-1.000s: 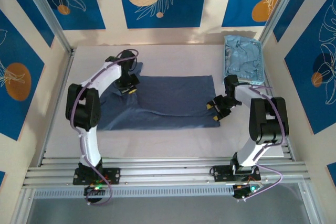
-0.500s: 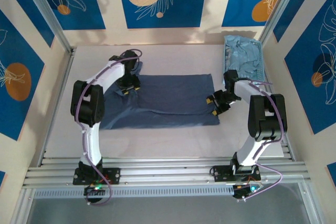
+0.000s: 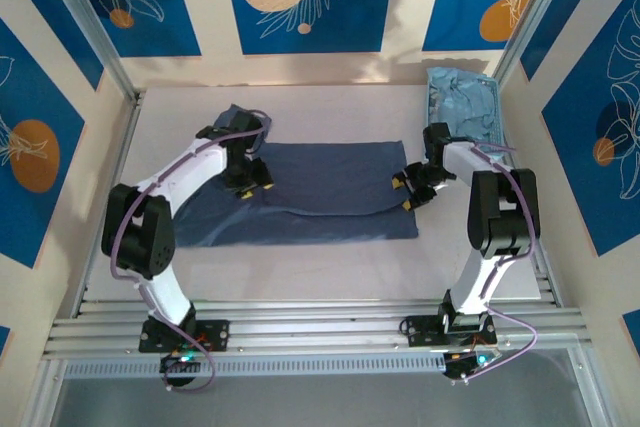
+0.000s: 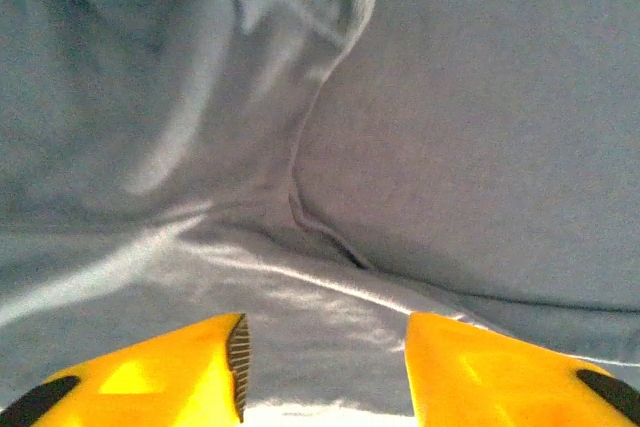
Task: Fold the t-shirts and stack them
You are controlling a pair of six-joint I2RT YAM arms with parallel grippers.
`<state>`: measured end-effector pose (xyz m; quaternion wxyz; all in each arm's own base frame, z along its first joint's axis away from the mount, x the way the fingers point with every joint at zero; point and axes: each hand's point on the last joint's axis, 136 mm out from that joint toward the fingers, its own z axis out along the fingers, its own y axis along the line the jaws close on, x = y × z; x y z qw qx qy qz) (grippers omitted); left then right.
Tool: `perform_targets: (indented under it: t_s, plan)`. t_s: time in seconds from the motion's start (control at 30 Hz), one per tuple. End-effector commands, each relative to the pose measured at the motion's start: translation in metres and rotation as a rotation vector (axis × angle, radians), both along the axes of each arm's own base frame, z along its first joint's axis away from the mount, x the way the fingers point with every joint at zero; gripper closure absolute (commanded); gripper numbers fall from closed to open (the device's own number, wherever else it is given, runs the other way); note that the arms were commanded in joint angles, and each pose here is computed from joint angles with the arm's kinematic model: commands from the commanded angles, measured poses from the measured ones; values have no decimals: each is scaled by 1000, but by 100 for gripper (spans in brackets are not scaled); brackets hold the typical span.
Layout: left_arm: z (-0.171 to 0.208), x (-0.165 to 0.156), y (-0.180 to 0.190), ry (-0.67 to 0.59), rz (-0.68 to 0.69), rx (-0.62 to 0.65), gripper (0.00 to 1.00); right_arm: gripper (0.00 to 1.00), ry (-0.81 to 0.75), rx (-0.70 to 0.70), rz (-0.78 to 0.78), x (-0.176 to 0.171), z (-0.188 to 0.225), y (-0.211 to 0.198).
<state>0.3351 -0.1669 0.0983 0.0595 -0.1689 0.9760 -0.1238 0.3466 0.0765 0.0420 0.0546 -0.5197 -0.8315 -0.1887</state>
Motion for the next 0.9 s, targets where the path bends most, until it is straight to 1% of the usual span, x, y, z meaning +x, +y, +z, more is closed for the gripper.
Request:
perform_targets:
  t_s: [0.0,0.13,0.23,0.33,0.43,0.5,0.6,0.67,0.73,0.87]
  plan:
    - [1,-11,-27,21,-52,-107,61,47,36,2,-44,10,-1,1]
    - [1,-16,-60,23,-152,-191,69,48,41,-10,-59,26,-4,-2]
    - [-3,-26,-84,49,-239,-239,77,50,65,-8,-73,32,-12,-5]
    - [-10,-35,-98,87,-304,-245,82,51,35,-16,-68,38,-6,-9]
    - [-20,-37,-102,111,-316,-225,86,51,-31,-64,-16,42,13,-14]
    - [-29,-32,-98,116,-313,-183,90,51,-74,-94,31,38,25,-14]
    - [-43,-18,-102,117,-325,-156,92,55,-105,-119,104,23,35,-9]
    - [-52,-10,-109,129,-333,-161,93,59,-99,-119,137,8,34,-3]
    - [-61,-1,-110,136,-342,-133,93,64,-92,-105,157,-7,31,2]
    - [-70,20,-112,108,-376,-80,93,68,-87,-89,199,-27,23,14]
